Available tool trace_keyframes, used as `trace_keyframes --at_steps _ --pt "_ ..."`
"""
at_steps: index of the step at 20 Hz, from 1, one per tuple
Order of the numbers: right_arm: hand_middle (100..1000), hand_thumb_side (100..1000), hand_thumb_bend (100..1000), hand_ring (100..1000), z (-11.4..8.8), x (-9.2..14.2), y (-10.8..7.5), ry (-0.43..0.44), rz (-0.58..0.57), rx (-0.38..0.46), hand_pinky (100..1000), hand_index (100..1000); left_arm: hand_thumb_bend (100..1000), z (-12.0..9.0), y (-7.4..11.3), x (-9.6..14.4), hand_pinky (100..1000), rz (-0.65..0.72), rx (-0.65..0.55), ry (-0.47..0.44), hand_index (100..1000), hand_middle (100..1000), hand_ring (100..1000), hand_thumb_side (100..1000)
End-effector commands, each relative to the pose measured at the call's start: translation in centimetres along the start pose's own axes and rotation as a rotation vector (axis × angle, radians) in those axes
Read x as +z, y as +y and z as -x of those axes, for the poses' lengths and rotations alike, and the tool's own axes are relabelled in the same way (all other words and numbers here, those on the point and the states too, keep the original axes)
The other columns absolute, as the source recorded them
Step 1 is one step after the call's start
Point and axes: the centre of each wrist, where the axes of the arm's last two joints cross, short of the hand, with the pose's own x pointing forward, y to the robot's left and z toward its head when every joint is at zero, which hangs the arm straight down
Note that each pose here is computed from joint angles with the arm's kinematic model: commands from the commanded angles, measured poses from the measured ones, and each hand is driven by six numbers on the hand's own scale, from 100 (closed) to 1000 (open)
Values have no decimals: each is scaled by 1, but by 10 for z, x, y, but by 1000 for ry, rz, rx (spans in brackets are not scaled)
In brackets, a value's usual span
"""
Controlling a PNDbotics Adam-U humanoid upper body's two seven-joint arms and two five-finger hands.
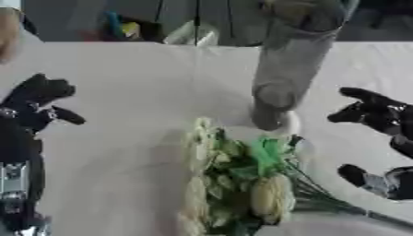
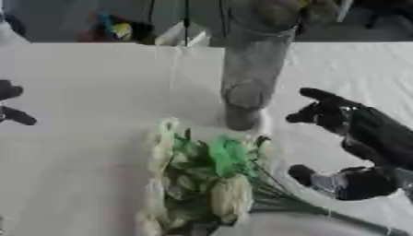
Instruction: Arrange flowers into the vase.
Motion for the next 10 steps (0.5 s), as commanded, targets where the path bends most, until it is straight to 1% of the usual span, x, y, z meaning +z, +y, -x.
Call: trace_keyframes --at_steps 1,6,10 --pt "690 1000 461 1000 -2 0 -7 -6 -44 47 732 855 135 -4 4 -5 491 8 -8 -25 895 727 753 1000" --pt "670 1000 484 1000 -6 -2 -2 1 -95 57 719 836 136 -4 4 -5 491 9 -7 -25 894 727 754 1000" --pt "661 1000 484 1000 -10 -2 5 3 -151 70 711 848 136 -4 4 -5 491 11 -5 -24 894 728 754 1000"
